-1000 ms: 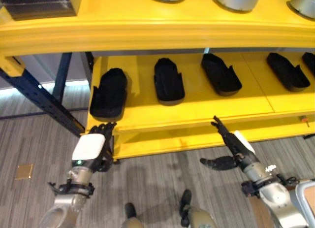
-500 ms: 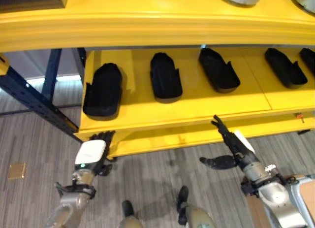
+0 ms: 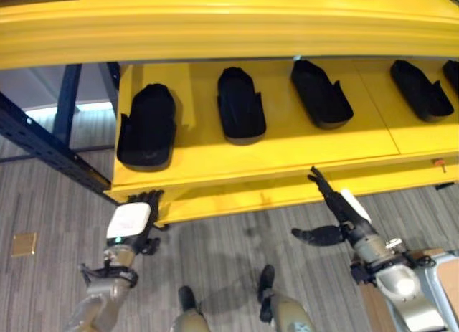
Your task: Move parts from the plastic box to the shelf.
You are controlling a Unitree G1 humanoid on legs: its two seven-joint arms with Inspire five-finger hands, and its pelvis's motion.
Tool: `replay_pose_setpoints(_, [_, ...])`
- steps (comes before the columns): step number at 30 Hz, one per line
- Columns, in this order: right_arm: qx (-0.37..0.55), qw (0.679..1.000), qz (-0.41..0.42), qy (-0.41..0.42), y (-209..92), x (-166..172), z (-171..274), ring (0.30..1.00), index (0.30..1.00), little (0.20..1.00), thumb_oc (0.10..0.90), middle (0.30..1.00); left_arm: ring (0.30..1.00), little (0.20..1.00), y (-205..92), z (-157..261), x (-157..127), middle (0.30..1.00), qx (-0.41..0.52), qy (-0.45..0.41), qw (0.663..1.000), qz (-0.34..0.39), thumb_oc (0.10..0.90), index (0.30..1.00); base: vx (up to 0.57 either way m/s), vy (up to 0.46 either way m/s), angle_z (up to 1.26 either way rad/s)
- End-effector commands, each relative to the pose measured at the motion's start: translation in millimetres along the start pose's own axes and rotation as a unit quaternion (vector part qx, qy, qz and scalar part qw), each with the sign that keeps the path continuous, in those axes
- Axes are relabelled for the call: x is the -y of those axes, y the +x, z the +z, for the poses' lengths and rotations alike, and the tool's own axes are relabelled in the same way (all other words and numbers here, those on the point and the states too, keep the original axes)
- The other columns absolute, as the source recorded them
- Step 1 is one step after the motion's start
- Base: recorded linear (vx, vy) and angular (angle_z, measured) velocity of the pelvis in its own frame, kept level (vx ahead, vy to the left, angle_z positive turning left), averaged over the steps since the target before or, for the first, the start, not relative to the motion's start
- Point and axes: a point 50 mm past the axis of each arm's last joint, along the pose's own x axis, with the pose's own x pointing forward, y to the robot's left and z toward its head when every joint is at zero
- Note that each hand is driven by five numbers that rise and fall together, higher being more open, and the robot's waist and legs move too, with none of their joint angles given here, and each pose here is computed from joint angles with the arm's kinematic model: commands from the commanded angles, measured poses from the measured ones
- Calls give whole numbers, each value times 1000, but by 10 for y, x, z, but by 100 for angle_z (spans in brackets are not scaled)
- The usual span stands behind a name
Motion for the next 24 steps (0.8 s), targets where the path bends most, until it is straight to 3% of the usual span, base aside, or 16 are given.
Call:
replay_pose_setpoints(1, [134,990,-39,-37,108,170,490,1000,1000,1000,900,1000,1000,1000,171,-3,-424,1000,17,29,993,114,900,1000,0,0,0])
replay_pose_setpoints(11, [131,990,-38,-35,122,170,486,1000,1000,1000,900,1000,1000,1000,145,29,-649,1000,33,35,986,162,900,1000,0,0,0])
replay_pose_setpoints(24, [130,990,-38,-29,123,170,480,1000,1000,1000,900,1000,1000,1000,167,49,-628,1000,37,31,987,155,900,1000,0,0,0])
